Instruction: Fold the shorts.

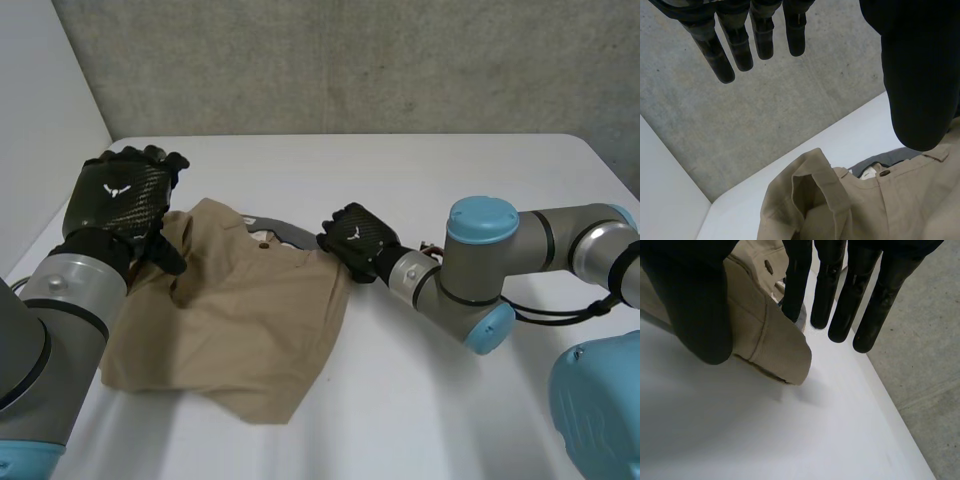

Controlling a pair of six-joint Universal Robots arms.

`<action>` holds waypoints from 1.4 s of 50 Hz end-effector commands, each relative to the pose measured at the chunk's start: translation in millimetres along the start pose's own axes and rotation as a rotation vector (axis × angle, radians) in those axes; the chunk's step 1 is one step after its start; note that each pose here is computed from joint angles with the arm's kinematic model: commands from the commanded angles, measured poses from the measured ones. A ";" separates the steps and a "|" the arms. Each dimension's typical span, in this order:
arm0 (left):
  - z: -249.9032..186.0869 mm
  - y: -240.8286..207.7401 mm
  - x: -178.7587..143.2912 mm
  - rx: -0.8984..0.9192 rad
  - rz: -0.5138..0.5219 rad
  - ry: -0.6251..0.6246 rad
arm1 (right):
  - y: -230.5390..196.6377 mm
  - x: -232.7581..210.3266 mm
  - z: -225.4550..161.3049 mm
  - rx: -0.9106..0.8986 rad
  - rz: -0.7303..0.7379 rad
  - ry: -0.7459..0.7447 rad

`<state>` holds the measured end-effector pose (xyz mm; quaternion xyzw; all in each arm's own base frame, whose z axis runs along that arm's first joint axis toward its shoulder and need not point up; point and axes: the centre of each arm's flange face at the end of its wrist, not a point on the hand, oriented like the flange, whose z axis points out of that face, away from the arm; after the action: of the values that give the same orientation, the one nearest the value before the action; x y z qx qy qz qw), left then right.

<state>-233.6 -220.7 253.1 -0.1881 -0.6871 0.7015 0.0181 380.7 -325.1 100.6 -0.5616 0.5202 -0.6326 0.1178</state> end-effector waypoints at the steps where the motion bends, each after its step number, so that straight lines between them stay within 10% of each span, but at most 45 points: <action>1: -0.7 1.4 0.2 -0.005 0.001 0.001 | -1.3 1.4 5.0 0.029 -0.009 -0.004; 23: -58.0 3.4 28.8 -0.186 -0.135 0.174 | -74.7 80.8 -60.1 -0.171 -0.013 0.419; 41: -108.6 20.2 82.3 -0.367 -0.134 0.494 | -80.5 64.5 -158.4 -0.467 0.176 0.383; 70: -61.0 88.7 106.9 -0.494 -0.077 0.315 | -104.2 60.3 -175.6 -0.349 0.330 0.372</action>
<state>-290.3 -129.1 148.4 -0.2748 -0.8380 0.4581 0.1115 260.9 -232.5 249.8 -0.3557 0.7163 -0.5998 0.0244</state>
